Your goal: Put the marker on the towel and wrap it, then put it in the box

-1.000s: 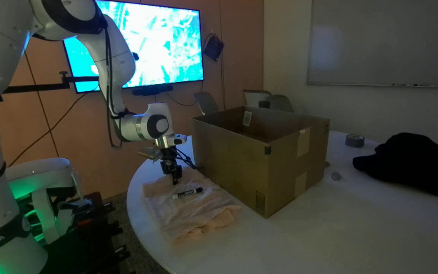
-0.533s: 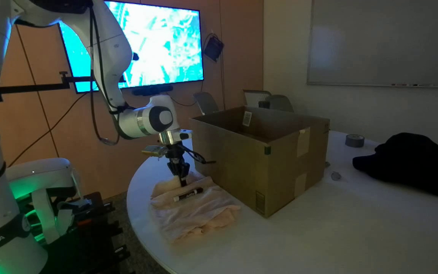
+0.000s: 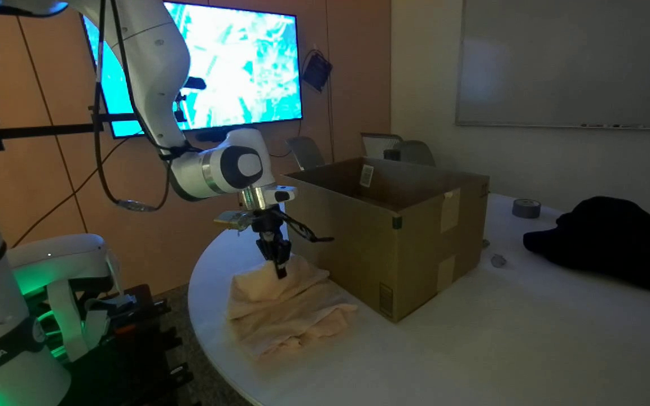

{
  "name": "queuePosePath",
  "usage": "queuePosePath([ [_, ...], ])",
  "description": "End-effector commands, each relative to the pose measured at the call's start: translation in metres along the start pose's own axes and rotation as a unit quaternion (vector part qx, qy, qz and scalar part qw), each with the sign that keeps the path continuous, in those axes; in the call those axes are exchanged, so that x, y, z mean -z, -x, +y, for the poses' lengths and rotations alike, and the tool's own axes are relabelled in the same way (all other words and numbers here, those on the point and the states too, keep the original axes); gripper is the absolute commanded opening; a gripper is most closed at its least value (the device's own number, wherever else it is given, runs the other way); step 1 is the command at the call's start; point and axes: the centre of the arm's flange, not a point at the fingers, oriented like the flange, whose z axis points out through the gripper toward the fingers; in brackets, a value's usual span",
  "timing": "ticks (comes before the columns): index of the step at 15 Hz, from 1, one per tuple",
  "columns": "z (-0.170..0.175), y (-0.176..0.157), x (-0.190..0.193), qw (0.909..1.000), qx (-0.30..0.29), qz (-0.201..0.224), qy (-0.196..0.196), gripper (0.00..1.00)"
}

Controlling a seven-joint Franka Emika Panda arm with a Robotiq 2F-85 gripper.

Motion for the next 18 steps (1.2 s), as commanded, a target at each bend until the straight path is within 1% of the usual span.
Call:
queuePosePath([
  [1,0.031,-0.001,-0.001,0.9994,-0.005,-0.014,-0.031,0.04],
  [2,0.042,-0.001,-0.002,0.9989,-0.016,-0.017,-0.040,0.04],
  [6,0.085,0.001,-0.006,0.9955,-0.069,-0.024,-0.060,0.04],
  [8,0.100,0.001,-0.016,0.9932,-0.092,-0.033,-0.064,0.04],
  [11,0.115,0.000,-0.028,0.9904,-0.116,-0.047,-0.060,0.05],
  [13,0.119,0.000,-0.033,0.9886,-0.129,-0.052,-0.058,0.35],
  [14,0.120,0.000,-0.035,0.9883,-0.132,-0.053,-0.055,0.40],
  [18,0.122,0.004,-0.033,0.9866,-0.146,-0.047,-0.056,0.71],
])
